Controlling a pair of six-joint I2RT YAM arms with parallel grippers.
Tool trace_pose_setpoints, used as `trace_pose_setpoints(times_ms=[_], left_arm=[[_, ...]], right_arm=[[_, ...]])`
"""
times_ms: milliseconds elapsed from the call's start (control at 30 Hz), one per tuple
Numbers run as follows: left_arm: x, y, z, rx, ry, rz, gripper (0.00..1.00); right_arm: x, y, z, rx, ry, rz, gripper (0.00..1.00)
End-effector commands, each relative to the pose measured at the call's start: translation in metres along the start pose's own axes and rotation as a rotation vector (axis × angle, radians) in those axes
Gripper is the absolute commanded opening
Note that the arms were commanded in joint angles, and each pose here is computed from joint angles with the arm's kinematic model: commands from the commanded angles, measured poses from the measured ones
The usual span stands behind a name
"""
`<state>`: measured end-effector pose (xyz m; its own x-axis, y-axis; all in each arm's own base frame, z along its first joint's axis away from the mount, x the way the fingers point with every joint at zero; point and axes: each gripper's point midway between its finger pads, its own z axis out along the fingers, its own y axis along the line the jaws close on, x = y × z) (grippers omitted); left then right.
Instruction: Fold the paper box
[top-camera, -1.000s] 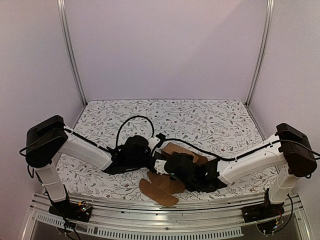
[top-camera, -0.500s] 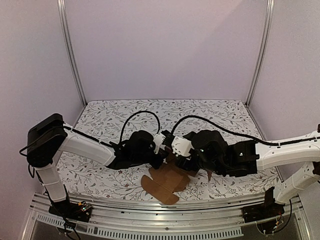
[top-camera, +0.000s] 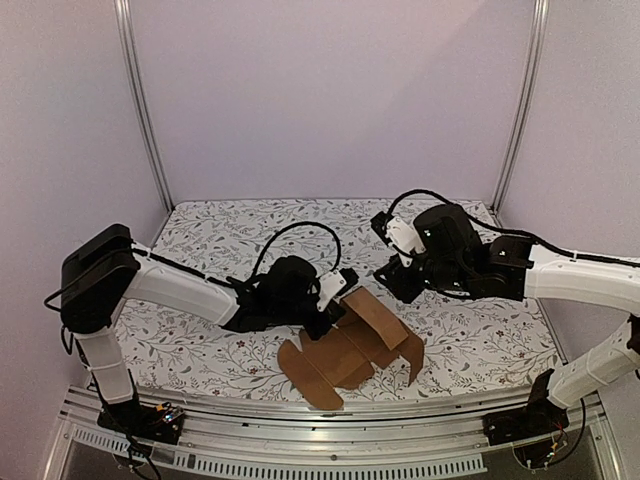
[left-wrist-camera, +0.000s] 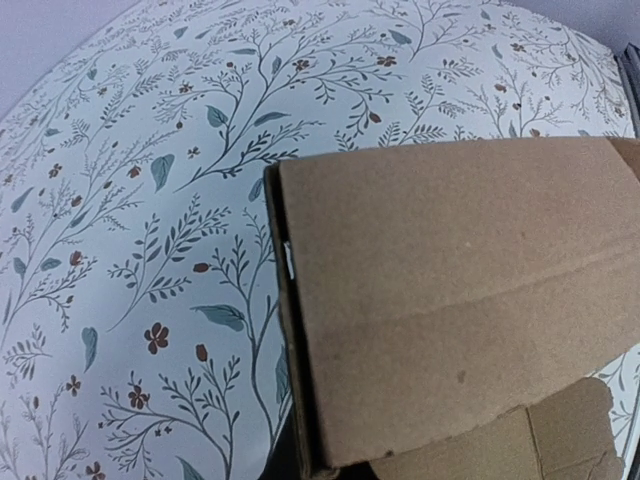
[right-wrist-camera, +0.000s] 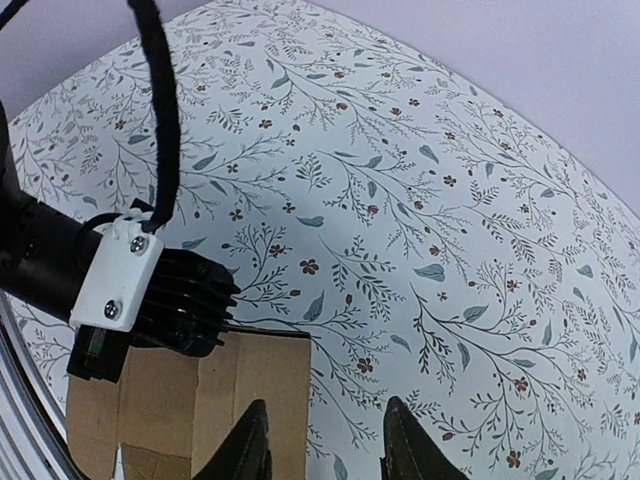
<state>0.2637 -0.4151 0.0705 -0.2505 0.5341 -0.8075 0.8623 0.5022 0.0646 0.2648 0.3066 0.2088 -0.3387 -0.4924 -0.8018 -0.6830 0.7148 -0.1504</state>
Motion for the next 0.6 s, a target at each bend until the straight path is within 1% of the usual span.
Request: trace_pose_setpoints(times_ms=[0,67,100,333,567], left_arm=[[0.006,-0.018,0.009,0.090,0.033,0.038,0.00],[0.005,-0.019,0.010,0.094,0.015,0.039,0.00],[0.005,-0.018,0.010,0.089,0.011,0.039,0.00],[0.007,-0.015,0.019,0.073,0.018,0.029,0.00],[0.011,-0.014,0.023,0.070,0.019,-0.001,0.00]], right_arm=[[0.007,0.014,0.016,-0.114,0.055,0.154,0.25],[0.009,0.015,0.024,-0.118,0.061,0.175,0.05],[0.009,0.016,0.027,-0.118,0.062,0.184,0.00],[0.013,0.023,0.048,-0.142,0.031,0.259,0.00],[0.020,0.030,0.066,-0.160,0.026,0.320,0.00]])
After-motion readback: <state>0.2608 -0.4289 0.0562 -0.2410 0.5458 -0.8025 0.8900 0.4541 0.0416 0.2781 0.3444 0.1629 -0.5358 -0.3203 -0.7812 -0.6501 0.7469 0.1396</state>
